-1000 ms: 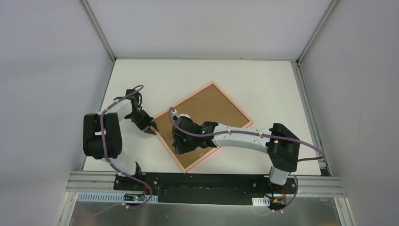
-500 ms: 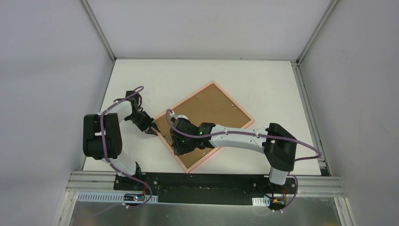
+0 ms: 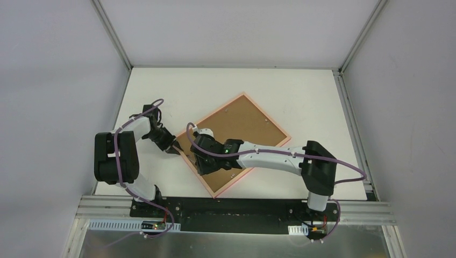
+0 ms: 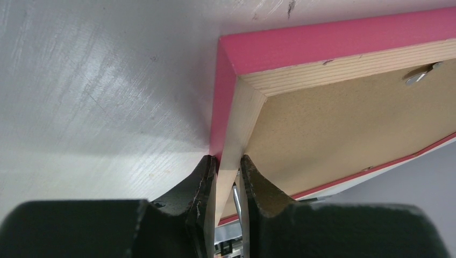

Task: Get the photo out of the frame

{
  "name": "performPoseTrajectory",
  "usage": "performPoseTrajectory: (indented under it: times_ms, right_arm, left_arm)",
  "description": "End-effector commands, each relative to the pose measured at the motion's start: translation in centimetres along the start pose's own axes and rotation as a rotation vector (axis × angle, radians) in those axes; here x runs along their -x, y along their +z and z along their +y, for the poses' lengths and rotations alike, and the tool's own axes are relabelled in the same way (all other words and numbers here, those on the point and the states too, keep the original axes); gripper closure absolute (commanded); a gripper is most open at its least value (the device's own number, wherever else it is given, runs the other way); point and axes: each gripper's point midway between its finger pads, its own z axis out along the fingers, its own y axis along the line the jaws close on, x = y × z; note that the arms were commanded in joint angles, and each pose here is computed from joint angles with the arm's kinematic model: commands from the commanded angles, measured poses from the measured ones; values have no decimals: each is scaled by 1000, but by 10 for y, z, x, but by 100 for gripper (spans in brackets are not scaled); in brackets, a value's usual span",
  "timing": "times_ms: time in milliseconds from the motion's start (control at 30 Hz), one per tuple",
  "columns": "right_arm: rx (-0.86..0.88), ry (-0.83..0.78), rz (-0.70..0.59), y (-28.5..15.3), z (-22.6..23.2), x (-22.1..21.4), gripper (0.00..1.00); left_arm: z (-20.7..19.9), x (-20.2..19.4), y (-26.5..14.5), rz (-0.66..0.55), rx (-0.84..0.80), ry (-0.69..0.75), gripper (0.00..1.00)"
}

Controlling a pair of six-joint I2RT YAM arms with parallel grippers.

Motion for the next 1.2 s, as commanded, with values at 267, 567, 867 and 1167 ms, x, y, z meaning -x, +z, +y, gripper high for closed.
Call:
performPoseTrajectory:
  times_ms: [267, 567, 867, 1167]
  right_arm:
    - [-90, 61, -99, 7, -17, 51, 100]
    - [-103, 89, -140, -6, -22, 81, 100]
    - [-122, 81, -162, -21, -23, 98, 100]
    - [-34, 97, -200, -54, 1, 122, 100]
  left_arm:
    - [28, -19, 10, 62, 92, -1, 100]
    - [29, -17, 11, 68, 99, 3, 100]
    - [30, -17, 12, 70, 102, 13, 100]
    - [30, -16, 13, 71, 106, 19, 100]
